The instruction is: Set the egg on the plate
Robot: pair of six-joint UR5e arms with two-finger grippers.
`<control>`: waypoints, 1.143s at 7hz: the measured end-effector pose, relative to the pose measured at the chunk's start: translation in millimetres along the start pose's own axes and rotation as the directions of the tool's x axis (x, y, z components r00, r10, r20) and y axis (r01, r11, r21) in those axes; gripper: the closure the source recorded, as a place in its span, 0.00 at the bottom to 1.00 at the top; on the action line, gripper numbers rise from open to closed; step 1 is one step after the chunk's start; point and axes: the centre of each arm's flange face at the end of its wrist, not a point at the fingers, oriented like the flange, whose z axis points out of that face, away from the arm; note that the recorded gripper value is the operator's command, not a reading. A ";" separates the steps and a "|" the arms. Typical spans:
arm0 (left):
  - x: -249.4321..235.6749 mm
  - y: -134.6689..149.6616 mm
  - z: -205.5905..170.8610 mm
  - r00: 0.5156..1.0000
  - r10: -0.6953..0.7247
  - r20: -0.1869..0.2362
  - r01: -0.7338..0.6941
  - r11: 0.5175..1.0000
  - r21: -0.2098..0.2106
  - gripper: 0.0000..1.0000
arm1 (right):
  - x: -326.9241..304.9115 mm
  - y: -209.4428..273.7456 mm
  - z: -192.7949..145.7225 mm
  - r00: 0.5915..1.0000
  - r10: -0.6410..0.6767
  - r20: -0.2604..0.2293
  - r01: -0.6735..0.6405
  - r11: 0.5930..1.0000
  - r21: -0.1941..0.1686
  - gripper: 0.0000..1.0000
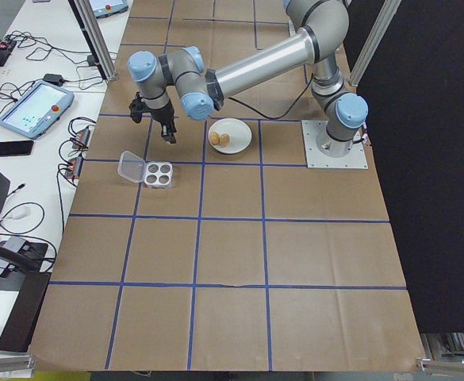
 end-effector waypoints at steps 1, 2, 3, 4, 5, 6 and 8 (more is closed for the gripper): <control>24.1 33.4 22.5 1.000 0.000 0.006 0.000 1.000 -0.002 0.77 | 0.0 0.0 0.0 1.000 0.000 0.000 0.000 1.000 0.000 0.00; 38.1 57.1 56.1 1.000 0.005 0.010 -0.005 1.000 0.005 0.77 | 0.0 0.0 0.0 1.000 0.000 0.000 0.000 1.000 0.000 0.00; 45.7 72.8 90.9 1.000 0.003 0.012 -0.004 0.999 0.034 0.77 | 0.0 -0.1 0.1 1.000 0.000 0.000 0.000 1.000 0.000 0.00; 51.5 84.4 117.0 1.000 -0.001 0.014 0.001 0.998 0.063 0.74 | 0.0 0.0 0.1 1.000 0.000 0.000 0.000 1.000 0.000 0.00; 56.7 91.9 130.4 1.000 -0.001 0.015 -0.001 0.997 0.079 0.46 | 0.0 0.0 0.0 1.000 0.000 0.001 0.000 1.000 0.000 0.00; 59.5 95.2 135.0 1.000 0.005 0.017 -0.006 0.996 0.087 0.03 | 0.0 -0.2 0.2 1.000 0.000 0.000 0.000 1.000 0.000 0.00; 60.7 96.4 129.7 0.999 0.024 0.024 -0.027 0.994 0.106 0.01 | 0.0 -0.2 0.2 1.000 0.000 0.000 0.000 1.000 0.000 0.00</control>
